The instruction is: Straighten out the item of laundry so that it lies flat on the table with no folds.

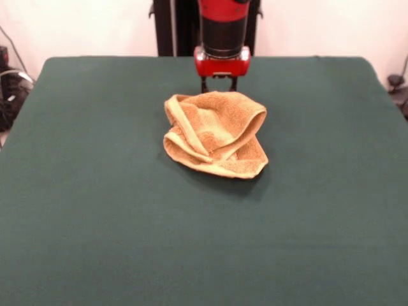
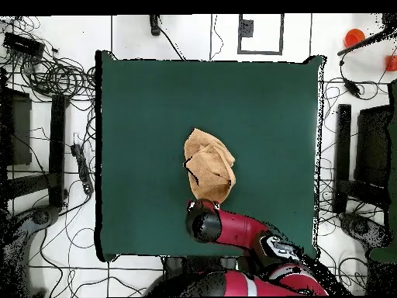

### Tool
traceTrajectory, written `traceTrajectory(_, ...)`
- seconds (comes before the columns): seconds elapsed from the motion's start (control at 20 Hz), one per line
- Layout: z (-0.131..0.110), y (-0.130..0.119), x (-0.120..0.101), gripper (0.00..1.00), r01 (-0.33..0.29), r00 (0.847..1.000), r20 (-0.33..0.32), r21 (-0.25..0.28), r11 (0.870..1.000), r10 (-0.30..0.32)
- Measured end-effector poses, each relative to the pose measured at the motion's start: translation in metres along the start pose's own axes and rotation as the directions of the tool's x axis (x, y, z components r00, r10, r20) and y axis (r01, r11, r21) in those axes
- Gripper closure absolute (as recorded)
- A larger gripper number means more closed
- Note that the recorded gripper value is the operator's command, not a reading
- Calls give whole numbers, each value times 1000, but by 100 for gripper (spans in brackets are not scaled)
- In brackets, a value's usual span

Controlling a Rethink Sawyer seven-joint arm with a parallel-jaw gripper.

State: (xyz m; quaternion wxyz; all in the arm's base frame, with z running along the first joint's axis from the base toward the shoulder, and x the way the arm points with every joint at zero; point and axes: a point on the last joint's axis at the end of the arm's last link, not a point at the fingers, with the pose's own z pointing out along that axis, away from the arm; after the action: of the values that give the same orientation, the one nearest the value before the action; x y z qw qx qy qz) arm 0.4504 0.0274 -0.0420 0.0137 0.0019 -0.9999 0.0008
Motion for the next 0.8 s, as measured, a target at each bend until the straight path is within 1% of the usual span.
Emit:
traceTrajectory(0.5,0,-3,1,0,44,999,1,-14,999,-44)
traceTrajectory(0.65,-1,-6,-1,0,46,999,-9,-32,998,-46)
traceTrajectory(0.8,-2,-11,-3,0,37,999,-27,-61,997,-39)
